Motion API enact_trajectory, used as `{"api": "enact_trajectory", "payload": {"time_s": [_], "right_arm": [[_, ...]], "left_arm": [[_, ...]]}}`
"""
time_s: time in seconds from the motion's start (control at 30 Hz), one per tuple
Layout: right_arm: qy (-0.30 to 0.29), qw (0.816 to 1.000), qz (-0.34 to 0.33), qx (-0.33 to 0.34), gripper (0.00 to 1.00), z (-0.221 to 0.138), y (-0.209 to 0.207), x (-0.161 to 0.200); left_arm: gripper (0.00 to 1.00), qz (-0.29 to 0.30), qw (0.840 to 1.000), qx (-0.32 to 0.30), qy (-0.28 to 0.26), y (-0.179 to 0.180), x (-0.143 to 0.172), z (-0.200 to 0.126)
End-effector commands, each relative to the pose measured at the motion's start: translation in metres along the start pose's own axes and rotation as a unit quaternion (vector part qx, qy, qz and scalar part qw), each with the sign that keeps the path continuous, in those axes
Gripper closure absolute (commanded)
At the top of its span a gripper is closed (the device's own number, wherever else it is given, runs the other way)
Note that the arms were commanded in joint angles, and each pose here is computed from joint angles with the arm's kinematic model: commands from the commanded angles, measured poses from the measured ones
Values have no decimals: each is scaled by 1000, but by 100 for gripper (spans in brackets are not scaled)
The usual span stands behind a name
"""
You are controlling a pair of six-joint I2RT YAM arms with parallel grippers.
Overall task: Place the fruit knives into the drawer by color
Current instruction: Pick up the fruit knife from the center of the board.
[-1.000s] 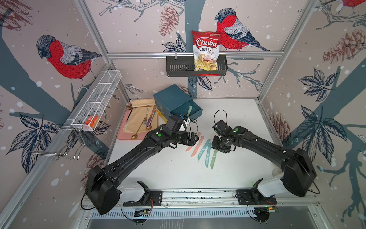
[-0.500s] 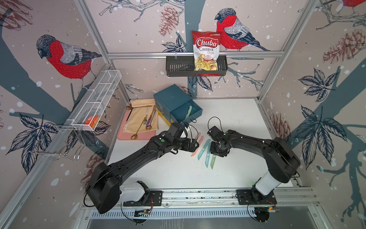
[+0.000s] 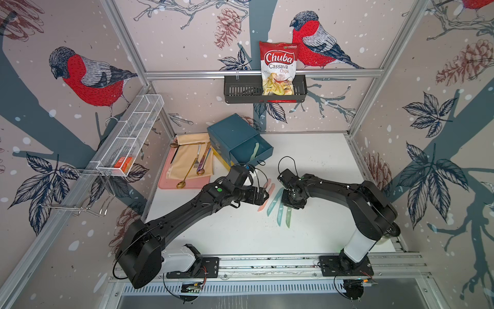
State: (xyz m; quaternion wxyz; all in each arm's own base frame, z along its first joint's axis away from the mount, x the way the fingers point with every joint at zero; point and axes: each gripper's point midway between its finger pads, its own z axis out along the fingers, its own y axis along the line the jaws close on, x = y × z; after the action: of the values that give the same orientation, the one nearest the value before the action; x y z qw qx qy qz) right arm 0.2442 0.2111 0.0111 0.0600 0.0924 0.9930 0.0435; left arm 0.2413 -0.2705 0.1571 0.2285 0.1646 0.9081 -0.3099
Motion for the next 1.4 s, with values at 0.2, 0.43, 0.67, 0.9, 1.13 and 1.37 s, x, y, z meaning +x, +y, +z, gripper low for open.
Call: {"api": "enact_trajectory", "payload": {"time_s": [0.2, 0.43, 0.67, 0.9, 1.13, 1.37], "right_arm": [[10, 999, -17, 36, 80, 13, -20, 12], [14, 999, -21, 41, 100, 14, -24, 15], [2, 1000, -20, 23, 100, -2, -13, 6], [-12, 1000, -6, -2, 100, -28, -2, -11], [-31, 999, -4, -17, 100, -62, 6, -24], [-40, 998, 3, -55, 100, -89, 18, -32]], "left_arm": [[3, 11, 1000, 3, -10, -2, -2, -3], [3, 9, 1000, 2, -11, -1, -3, -2], [3, 15, 1000, -5, -17, -2, -9, -5], [2, 28, 999, -22, -31, -1, -30, -14], [2, 27, 997, -23, -62, 3, -69, -36], [3, 35, 996, -32, -73, 11, -84, -43]]}}
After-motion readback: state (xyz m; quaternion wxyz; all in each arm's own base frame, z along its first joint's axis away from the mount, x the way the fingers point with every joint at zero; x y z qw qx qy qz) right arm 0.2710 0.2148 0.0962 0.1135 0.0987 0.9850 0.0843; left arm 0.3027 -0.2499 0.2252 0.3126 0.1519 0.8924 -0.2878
